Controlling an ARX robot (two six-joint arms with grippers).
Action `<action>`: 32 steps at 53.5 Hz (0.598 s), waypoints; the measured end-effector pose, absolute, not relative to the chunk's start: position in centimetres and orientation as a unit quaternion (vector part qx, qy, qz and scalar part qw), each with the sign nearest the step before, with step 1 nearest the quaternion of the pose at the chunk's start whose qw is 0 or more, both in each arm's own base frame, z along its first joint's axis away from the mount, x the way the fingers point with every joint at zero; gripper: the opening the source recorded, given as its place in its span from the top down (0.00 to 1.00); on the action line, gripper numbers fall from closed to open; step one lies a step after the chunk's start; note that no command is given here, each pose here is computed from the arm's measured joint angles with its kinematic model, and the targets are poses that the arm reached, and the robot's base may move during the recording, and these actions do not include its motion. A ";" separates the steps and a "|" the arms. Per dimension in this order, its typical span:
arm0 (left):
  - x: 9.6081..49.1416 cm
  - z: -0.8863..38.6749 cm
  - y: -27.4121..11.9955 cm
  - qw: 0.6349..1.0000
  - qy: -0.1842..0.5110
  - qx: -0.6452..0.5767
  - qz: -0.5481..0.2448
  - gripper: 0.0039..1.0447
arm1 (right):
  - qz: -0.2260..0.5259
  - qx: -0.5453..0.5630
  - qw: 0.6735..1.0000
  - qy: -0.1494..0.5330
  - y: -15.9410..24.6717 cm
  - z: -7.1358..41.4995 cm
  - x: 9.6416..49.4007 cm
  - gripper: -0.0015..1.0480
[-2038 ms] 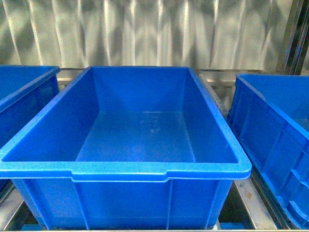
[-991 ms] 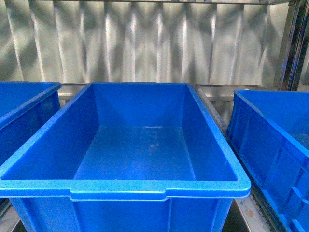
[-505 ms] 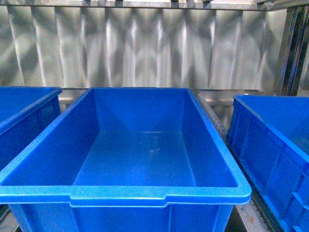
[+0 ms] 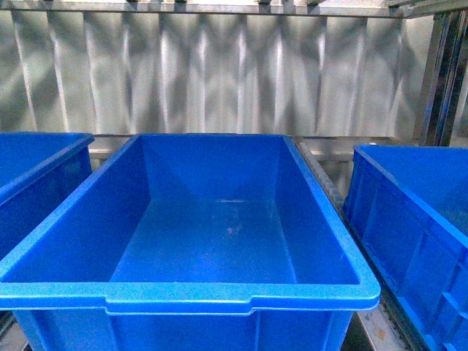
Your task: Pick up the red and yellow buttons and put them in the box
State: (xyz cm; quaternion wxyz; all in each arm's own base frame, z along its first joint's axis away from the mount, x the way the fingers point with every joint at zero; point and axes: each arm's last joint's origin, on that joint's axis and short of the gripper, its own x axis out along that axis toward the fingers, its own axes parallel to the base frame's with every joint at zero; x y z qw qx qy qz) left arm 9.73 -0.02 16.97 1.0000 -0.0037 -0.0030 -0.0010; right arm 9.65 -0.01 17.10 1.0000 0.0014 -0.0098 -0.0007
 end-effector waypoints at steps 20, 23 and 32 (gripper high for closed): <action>9.7 17.0 0.0 1.000 -0.003 -0.004 -0.001 0.07 | -0.001 0.001 1.000 -0.010 0.0 17.1 9.7 0.27; 9.7 17.0 0.0 1.000 -0.003 -0.004 -0.001 0.07 | -0.001 0.001 1.000 -0.010 0.0 17.1 9.7 0.14; 9.7 17.0 0.0 1.000 -0.003 -0.004 -0.001 0.07 | -0.001 0.001 1.000 -0.010 0.0 17.1 9.7 0.06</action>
